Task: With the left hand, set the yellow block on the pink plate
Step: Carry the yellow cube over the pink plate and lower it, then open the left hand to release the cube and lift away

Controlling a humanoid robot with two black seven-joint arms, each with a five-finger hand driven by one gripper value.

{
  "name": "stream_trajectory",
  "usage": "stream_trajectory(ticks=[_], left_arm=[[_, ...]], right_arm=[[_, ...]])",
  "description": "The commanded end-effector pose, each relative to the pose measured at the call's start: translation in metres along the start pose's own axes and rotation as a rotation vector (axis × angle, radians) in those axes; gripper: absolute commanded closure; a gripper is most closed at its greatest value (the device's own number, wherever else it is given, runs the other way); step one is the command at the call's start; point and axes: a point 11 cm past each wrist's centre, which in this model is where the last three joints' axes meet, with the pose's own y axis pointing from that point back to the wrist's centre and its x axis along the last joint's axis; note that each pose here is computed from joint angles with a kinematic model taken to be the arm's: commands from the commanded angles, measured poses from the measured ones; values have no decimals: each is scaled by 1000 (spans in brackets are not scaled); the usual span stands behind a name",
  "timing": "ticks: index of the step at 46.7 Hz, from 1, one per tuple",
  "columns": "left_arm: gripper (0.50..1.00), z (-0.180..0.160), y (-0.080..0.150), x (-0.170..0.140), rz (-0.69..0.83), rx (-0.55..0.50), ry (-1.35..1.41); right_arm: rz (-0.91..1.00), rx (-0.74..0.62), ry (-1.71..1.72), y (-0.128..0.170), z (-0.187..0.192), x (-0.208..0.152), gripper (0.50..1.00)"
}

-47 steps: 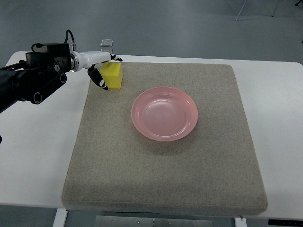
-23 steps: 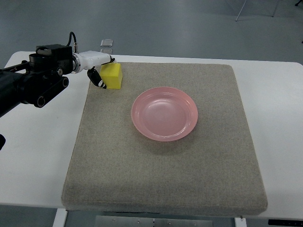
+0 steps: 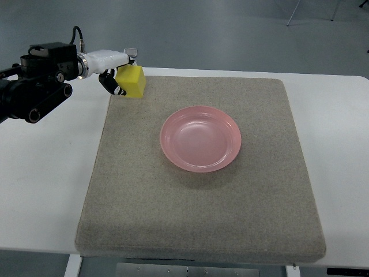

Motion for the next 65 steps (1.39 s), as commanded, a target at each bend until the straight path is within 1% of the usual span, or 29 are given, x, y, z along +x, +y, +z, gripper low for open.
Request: stream_trajectory(ticks=[1,5,7,10,16,22,27,33,39,44,46,49,50,51,53,57,59,60,61,63,65], left_arm=[[1000,11,8,10,22,-48,-8],[1000,24,15,16,24,-100,-24],[1000,38,17,16,22,-145,-34],[1000,63,20,10,11,-219,-47],[1000,90,37,5,-1,-319,-85],[1000,120,44,-10,-41,-408,-106],[1000,132,46,-24,-93,-445,-123],[1000,138,45,-40,-137,-456,-150],[1000,153,36,-52,-147,-477,-199],[1000,156,27,-63,-149,-468,-233],[960,160,25,-67,-153,-474,-229],[952,164,22,-71,-158,-478,-219],[941,165,21,-71,-155,-478,-215],[911,166,20,-72,-156,-478,-211],[830,168,18,-72,-150,-480,-204],[708,169,16,-70,-118,-485,-194],[622,170,16,-70,-107,-488,-193],[588,170,16,-69,-104,-488,-192],[568,170,16,-69,-104,-488,-192],[557,170,16,-70,-106,-488,-189],[532,170,16,-71,-107,-487,-188]], right_arm=[[0,0,0,0,0,0,576],[0,0,0,0,0,0,576],[0,0,0,0,0,0,576],[0,0,0,0,0,0,576],[0,0,0,0,0,0,576],[0,0,0,0,0,0,576],[0,0,0,0,0,0,576],[0,0,0,0,0,0,576],[0,0,0,0,0,0,576],[0,0,0,0,0,0,576],[0,0,0,0,0,0,576],[0,0,0,0,0,0,576],[0,0,0,0,0,0,576],[0,0,0,0,0,0,576],[0,0,0,0,0,0,576],[0,0,0,0,0,0,576],[0,0,0,0,0,0,576],[0,0,0,0,0,0,576],[0,0,0,0,0,0,576],[0,0,0,0,0,0,576],[0,0,0,0,0,0,576]])
